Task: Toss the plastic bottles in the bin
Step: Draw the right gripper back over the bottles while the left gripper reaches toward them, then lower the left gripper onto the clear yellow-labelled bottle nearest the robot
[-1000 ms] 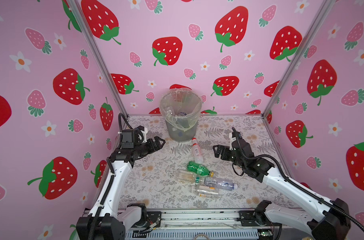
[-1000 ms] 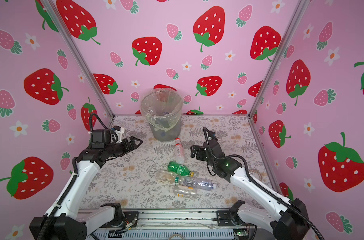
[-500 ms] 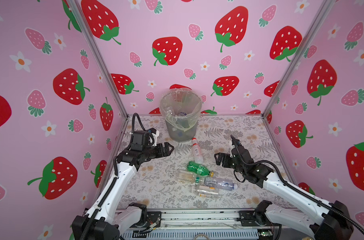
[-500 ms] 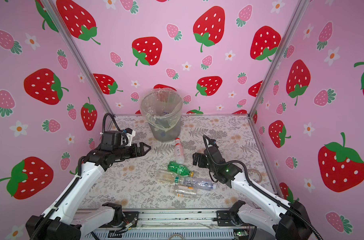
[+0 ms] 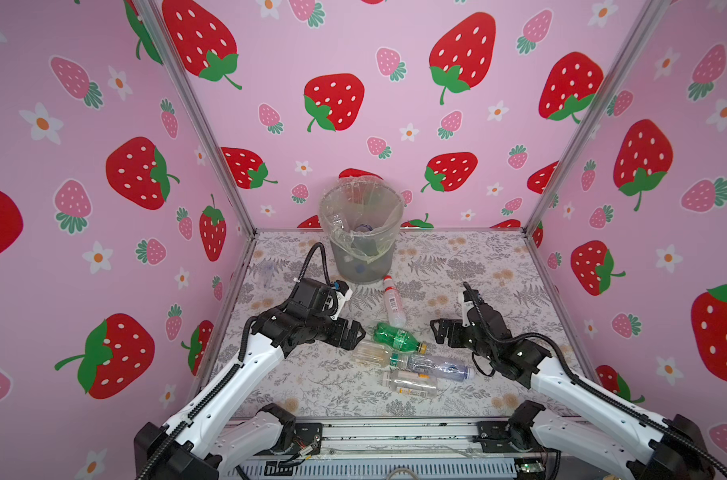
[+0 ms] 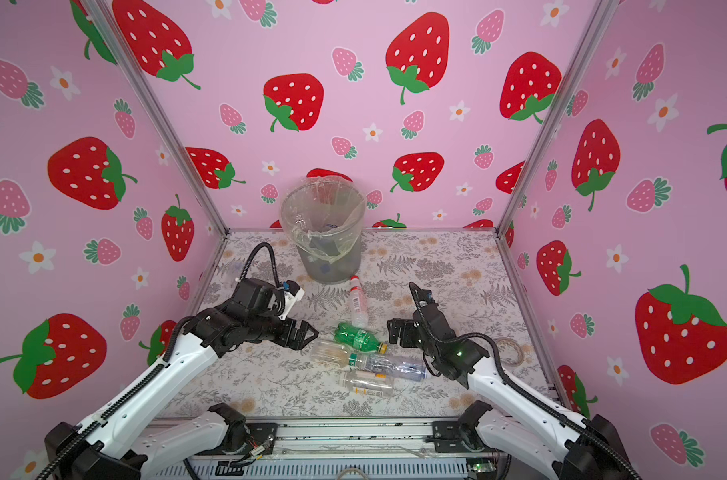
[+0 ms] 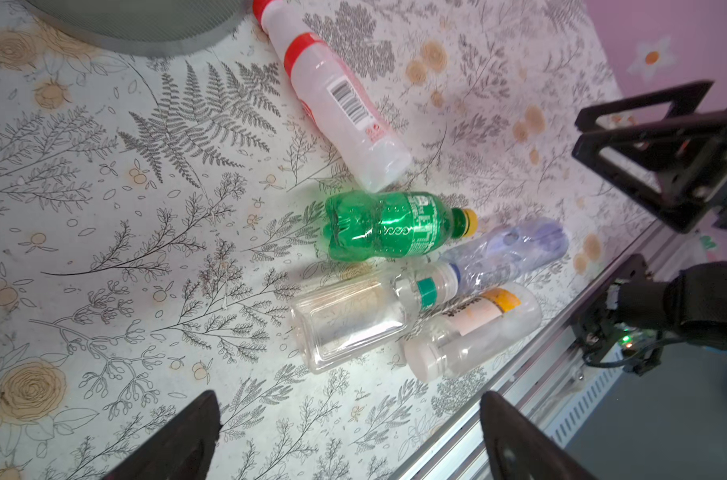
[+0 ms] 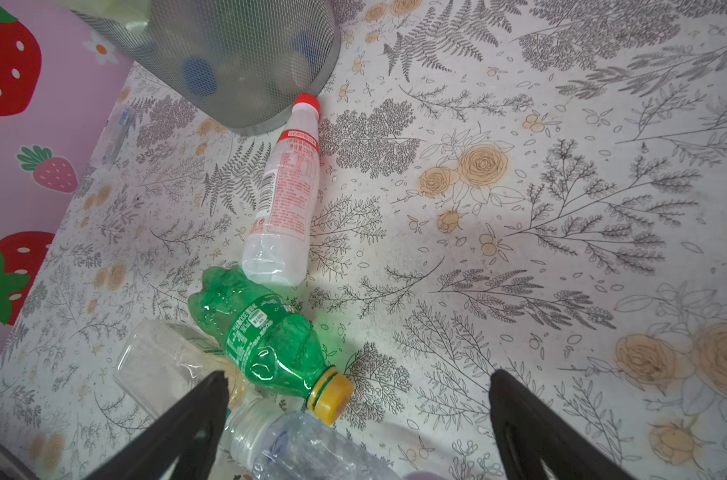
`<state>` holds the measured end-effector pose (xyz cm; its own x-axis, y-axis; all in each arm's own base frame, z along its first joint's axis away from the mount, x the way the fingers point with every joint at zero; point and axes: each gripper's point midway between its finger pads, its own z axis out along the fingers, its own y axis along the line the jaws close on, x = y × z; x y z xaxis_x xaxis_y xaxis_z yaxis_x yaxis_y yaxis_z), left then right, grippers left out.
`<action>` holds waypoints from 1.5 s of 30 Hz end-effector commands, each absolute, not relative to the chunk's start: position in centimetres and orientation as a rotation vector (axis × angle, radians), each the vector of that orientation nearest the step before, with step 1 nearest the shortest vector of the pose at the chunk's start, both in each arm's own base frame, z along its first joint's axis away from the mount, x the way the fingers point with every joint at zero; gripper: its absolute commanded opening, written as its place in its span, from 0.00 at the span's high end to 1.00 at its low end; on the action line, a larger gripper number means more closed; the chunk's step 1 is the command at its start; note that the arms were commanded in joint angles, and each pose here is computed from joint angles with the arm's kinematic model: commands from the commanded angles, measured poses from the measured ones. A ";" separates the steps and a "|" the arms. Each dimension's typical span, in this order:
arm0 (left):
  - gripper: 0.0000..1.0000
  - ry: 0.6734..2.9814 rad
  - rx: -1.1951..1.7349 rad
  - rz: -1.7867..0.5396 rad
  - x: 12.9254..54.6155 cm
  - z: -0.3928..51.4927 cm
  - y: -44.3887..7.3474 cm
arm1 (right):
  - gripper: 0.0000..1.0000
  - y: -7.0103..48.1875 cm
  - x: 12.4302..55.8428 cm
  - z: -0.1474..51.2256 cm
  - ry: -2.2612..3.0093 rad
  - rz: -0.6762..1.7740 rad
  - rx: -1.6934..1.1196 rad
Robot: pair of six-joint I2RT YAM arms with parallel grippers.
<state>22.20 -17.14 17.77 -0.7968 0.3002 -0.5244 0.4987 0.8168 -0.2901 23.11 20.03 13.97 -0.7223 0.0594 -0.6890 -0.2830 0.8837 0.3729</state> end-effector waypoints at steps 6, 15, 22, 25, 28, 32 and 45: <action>0.01 2.514 0.884 -0.439 20.5 17.4 -20.0 | 0.01 19.8 22.6 13.9 2.306 0.571 -0.238; 0.01 2.277 1.137 -0.561 16.1 17.4 -27.3 | 0.01 18.1 22.7 14.7 2.278 0.485 -0.216; 0.01 2.224 1.359 -0.494 13.8 14.1 -31.2 | 0.01 16.5 22.5 14.9 2.256 0.445 -0.162; 0.01 2.229 1.443 -0.408 13.3 12.0 -32.1 | 0.01 16.1 22.2 15.0 2.253 0.444 -0.150; 0.00 2.232 1.509 -0.337 13.1 10.2 -32.8 | 0.01 15.8 22.0 14.9 2.261 0.438 -0.146; 0.03 2.222 1.534 -0.290 13.2 9.0 -33.6 | 0.01 15.5 21.8 14.8 2.270 0.432 -0.143; 0.11 2.230 1.580 -0.311 12.4 6.8 -34.3 | 0.01 15.1 21.7 15.0 2.260 0.435 -0.122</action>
<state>12.41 -33.21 6.09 -0.3150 0.8598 -0.4020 0.9308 0.3626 0.0461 21.81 15.87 15.68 -0.6554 0.0520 -0.7535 -0.2540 0.9244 0.2847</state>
